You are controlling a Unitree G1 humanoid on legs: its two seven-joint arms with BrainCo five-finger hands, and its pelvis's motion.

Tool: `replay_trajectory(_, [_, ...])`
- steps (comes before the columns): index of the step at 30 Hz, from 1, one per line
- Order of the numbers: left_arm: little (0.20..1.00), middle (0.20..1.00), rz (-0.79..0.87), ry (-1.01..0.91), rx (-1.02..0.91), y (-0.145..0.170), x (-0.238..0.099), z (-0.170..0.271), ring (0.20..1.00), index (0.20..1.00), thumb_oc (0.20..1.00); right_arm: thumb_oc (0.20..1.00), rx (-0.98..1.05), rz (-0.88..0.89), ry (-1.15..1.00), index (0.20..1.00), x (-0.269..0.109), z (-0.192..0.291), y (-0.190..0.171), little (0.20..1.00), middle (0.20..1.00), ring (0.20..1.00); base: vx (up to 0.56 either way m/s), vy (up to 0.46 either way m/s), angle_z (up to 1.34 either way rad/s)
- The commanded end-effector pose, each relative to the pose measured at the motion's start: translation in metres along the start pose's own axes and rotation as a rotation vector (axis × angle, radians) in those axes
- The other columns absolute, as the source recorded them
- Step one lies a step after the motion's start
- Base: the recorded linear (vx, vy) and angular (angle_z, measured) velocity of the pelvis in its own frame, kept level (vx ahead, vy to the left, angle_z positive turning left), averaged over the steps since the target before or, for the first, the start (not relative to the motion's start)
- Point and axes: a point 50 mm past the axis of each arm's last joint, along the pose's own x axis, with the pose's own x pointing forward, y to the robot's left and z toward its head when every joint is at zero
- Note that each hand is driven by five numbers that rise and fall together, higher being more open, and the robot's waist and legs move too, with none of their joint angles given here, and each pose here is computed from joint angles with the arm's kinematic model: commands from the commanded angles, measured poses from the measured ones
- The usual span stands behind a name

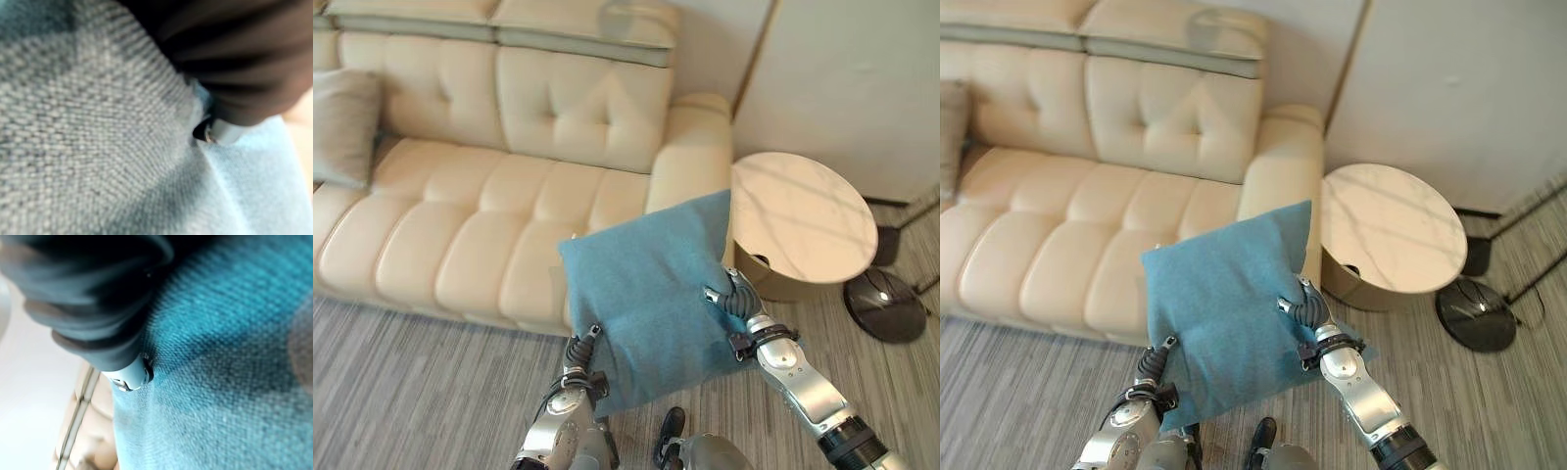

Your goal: Pick up all the scattered cushions and arrange them neatly on the sofa.

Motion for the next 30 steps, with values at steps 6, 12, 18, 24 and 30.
replay_trajectory(6, [0.2,0.2,-0.062,-0.245,-0.002,-0.004,-0.003,0.049,0.2,0.2,0.2,0.2,0.12,0.163,-0.271,0.2,0.008,0.059,0.041,0.2,0.2,0.2,0.01,0.27,0.48])
replay_trajectory(12, [0.2,0.2,-0.029,-0.289,0.002,0.005,-0.003,0.059,0.2,0.2,0.2,0.2,0.135,0.195,-0.3,0.2,0.013,0.069,0.053,0.2,0.2,0.2,0.02,0.29,0.07])
replay_trajectory(18, [0.2,0.2,-0.025,-0.346,0.018,0.001,-0.001,0.074,0.2,0.2,0.2,0.2,0.14,0.196,-0.32,0.2,0.017,0.076,0.057,0.2,0.2,0.2,0.05,0.225,0.1])
replay_trajectory(24, [0.2,0.2,-0.009,-0.367,0.024,0.0,0.004,0.083,0.2,0.2,0.2,0.2,0.163,0.207,-0.34,0.2,0.024,0.086,0.06,0.2,0.2,0.2,0.14,0.024,0.29])
replay_trajectory(30, [0.2,0.2,-0.035,-0.351,-0.007,-0.01,0.005,0.079,0.2,0.2,0.2,0.2,0.134,0.182,-0.331,0.2,0.021,0.079,0.048,0.2,0.2,0.2,0.37,-0.04,0.39])
